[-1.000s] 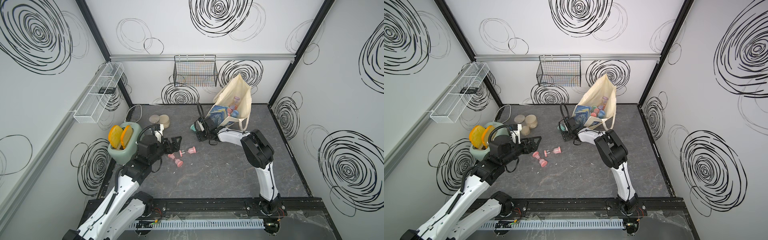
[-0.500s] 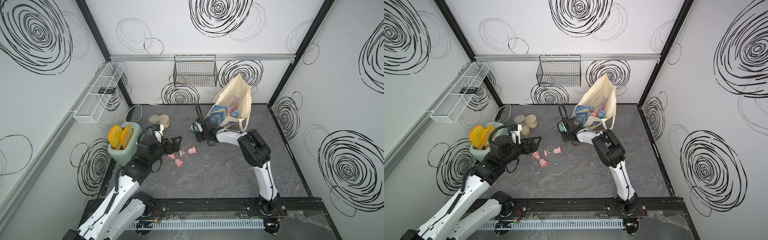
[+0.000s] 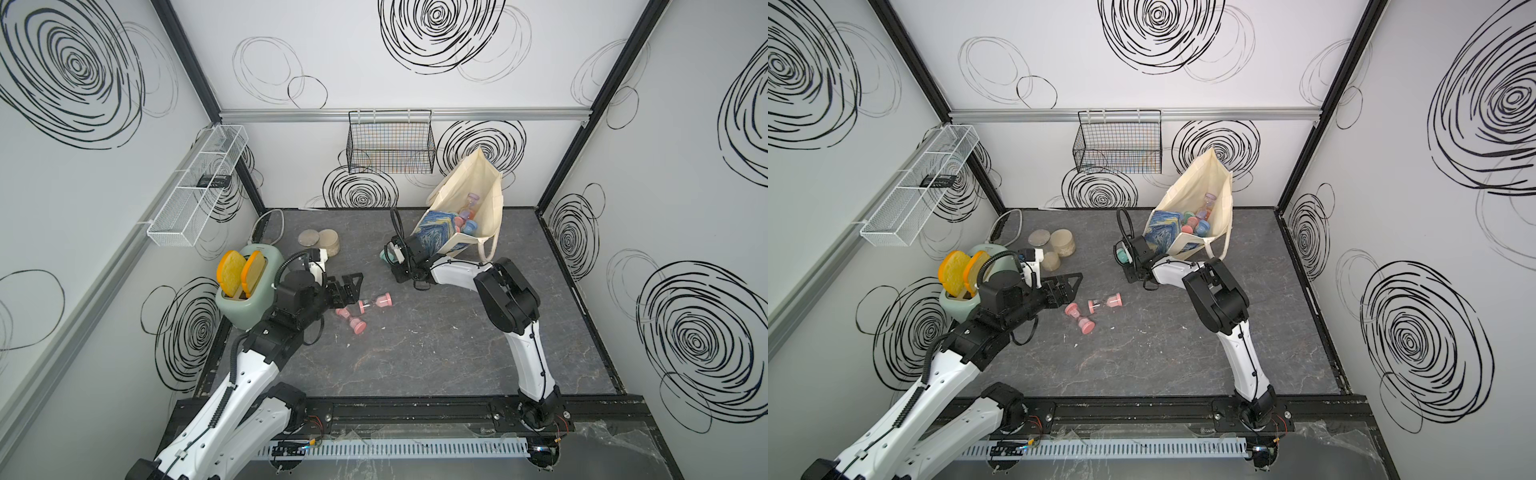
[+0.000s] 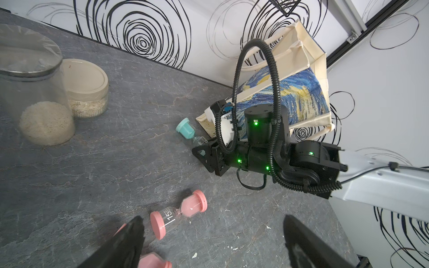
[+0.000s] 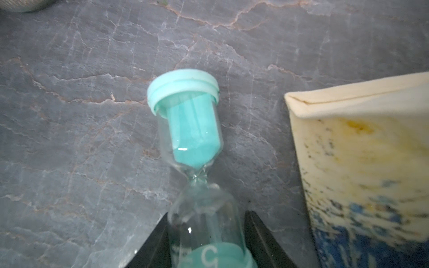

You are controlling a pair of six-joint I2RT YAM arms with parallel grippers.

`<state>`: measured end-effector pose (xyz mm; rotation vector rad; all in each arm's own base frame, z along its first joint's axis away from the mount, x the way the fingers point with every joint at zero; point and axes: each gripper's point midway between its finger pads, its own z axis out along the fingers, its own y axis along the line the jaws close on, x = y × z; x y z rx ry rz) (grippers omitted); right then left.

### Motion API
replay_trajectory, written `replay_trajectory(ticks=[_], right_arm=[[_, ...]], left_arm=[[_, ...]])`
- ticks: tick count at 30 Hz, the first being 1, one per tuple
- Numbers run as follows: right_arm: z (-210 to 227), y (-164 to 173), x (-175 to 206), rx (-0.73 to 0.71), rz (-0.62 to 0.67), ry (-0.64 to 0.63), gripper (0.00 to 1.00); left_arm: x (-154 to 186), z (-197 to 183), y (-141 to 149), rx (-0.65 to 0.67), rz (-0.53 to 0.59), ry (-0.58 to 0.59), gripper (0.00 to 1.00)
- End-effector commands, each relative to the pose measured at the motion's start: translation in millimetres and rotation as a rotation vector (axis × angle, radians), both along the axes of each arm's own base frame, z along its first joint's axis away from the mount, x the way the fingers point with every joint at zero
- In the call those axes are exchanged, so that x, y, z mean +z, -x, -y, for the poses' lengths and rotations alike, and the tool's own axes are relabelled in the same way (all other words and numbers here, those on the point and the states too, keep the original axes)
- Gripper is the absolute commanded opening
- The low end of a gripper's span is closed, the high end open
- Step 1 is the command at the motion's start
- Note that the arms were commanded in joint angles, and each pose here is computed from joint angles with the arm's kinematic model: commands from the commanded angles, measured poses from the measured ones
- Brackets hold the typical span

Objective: Put the hourglass into the canvas bag
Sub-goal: Pick up the hourglass from the center of the board.

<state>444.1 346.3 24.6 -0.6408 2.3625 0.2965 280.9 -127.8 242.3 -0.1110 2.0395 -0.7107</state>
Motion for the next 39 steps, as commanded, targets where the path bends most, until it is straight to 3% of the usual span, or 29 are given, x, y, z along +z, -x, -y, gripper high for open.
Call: replay_trajectory(ticks=[1, 15, 25, 32, 39], right_arm=[[-6.0, 5.3, 12.9, 0.025, 0.005, -0.022, 0.46], [-9.7, 15.6, 111.4, 0.049, 0.116, -0.158, 0.39], [3.3, 40.7, 220.8, 0.081, 0.270, -0.315, 0.38], [44.1, 48.8, 294.7, -0.007, 0.391, -0.406, 0.38], [119.9, 33.4, 326.6, -0.175, 0.434, -0.438, 0.38]], left_arm=[[10.9, -0.1, -4.8, 0.008, 0.037, 0.029, 0.96], [33.1, -2.1, -1.7, 0.011, 0.075, 0.038, 0.96], [66.4, -1.0, -0.5, 0.001, 0.137, 0.057, 0.96], [85.8, 11.5, -3.0, -0.044, 0.174, 0.095, 0.96], [93.0, 33.9, -6.6, -0.101, 0.184, 0.098, 0.96]])
